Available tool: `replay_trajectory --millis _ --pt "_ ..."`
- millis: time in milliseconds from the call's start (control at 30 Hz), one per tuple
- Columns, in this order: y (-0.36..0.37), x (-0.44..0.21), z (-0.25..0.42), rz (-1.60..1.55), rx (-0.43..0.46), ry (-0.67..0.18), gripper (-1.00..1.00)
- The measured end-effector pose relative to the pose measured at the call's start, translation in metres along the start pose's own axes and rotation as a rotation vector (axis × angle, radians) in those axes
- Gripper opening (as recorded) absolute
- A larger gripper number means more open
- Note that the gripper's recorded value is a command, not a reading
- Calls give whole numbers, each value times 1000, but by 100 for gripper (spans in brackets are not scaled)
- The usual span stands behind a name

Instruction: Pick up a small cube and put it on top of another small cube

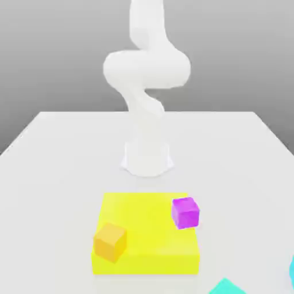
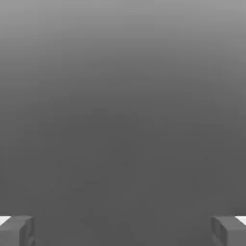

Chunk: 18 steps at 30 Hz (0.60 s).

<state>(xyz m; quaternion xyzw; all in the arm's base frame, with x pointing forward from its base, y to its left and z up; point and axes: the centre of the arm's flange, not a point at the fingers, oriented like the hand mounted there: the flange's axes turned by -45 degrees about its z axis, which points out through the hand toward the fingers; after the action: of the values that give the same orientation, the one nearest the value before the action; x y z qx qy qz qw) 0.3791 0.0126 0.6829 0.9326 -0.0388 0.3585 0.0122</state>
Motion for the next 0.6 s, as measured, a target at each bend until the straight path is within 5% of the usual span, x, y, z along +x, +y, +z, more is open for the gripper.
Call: replay_trajectory --millis 600 --pt "-74 -72 301 329 -253 -388 0"
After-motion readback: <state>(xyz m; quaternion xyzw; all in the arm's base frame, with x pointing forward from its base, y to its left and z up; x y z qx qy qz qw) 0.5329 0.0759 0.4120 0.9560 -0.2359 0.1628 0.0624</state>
